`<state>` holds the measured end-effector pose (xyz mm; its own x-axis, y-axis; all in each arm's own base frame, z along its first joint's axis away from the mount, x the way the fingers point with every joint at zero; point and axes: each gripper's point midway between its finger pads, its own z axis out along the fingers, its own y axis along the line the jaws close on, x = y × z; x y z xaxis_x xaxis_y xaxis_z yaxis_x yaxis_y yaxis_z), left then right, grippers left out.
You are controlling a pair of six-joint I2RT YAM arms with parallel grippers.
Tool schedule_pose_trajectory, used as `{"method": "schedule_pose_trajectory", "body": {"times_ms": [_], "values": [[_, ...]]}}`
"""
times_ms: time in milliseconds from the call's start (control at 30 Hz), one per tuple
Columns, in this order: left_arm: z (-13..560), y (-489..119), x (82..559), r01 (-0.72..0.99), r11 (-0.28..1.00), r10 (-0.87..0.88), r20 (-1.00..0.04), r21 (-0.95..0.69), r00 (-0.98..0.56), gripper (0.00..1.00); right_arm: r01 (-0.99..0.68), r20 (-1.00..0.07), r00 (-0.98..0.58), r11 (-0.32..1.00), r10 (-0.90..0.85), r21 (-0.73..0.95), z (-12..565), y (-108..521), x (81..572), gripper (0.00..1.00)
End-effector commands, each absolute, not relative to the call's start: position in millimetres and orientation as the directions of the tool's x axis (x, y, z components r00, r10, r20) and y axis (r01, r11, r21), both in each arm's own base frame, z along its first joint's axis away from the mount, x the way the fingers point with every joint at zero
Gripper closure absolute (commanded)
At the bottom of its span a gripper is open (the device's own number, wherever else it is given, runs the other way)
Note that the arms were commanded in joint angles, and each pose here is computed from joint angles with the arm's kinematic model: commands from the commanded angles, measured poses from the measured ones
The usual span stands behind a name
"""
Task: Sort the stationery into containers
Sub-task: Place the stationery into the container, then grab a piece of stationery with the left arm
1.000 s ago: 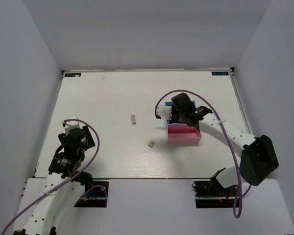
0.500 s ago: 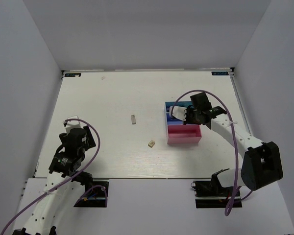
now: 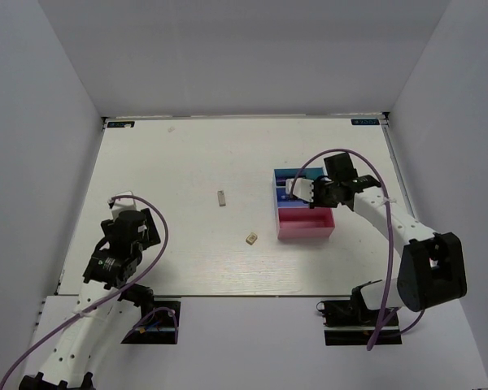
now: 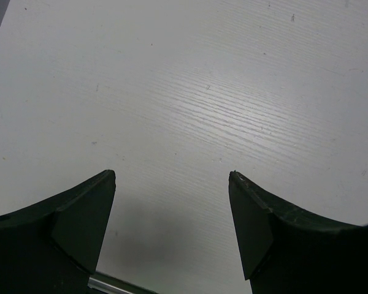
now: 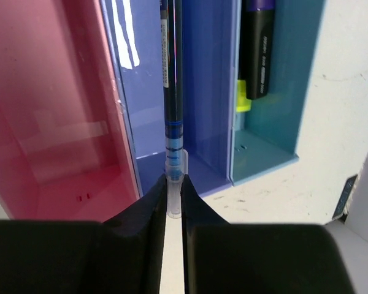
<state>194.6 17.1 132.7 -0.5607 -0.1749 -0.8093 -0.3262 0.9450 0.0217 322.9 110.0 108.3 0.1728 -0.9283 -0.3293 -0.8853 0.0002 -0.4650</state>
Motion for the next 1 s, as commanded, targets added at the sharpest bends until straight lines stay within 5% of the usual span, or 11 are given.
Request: {"method": "schedule_pose_trajectory", "body": {"times_ms": [0,267,433,567,667,767,800,833,867,900,967], "values": [[131.2,14.9,197.3,-0.318,0.948,-0.174,-0.808,0.017,-0.563,0.15,-0.893,-0.339,0.247,-0.078,-0.908,-0.443,106.9,119.3,321.2,0.87],[129.4,15.7,196.6,-0.321,0.947,-0.172,-0.802,0.025,-0.572,0.15,-0.887,-0.320,0.238,-0.072,-0.917,-0.455,107.6,117.4,334.9,0.51],[129.0,8.6,200.4,-0.288,0.958,-0.168,-0.800,0.006,-0.576,0.20,-0.880,-0.350,0.219,-0.030,-0.911,-0.474,118.6,119.5,336.6,0.58],[127.8,-25.0,211.9,-0.143,0.985,-0.162,-0.782,-0.094,-0.601,0.74,-0.860,-0.440,0.138,0.113,-0.887,-0.497,153.1,124.4,344.0,0.99],[131.3,-59.1,232.0,-0.041,0.984,-0.155,-0.724,-0.173,-0.672,1.00,-0.837,-0.576,-0.009,0.321,-0.818,-0.443,176.4,129.6,341.1,1.00],[135.1,-90.8,260.7,0.013,0.984,-0.112,-0.676,-0.177,-0.728,0.98,-0.704,-0.754,-0.318,0.676,-0.574,-0.218,192.7,132.5,330.3,0.99],[136.1,-104.0,265.0,0.048,0.984,-0.081,-0.672,-0.170,-0.736,0.92,-0.689,-0.757,-0.366,0.705,-0.541,-0.171,190.0,132.5,326.0,0.76],[112.5,-117.2,270.3,0.063,0.989,-0.030,-0.605,-0.131,-0.795,0.66,-0.716,-0.775,-0.382,0.691,-0.503,-0.096,195.3,143.1,317.1,0.42],[124.9,-126.0,285.0,0.063,0.991,-0.024,-0.628,-0.117,-0.778,0.56,-0.700,-0.723,-0.513,0.713,-0.463,0.040,181.5,145.1,294.3,0.40],[139.9,-141.7,297.0,0.085,0.988,-0.017,-0.645,-0.127,-0.764,0.48,-0.712,-0.726,-0.535,0.693,-0.432,0.112,187.2,154.5,286.3,0.40],[122.0,-162.4,316.2,0.068,0.993,0.003,-0.581,-0.091,-0.814,0.21,-0.696,-0.701,-0.609,0.674,-0.371,0.248,189.5,166.8,268.6,1.00]]}}
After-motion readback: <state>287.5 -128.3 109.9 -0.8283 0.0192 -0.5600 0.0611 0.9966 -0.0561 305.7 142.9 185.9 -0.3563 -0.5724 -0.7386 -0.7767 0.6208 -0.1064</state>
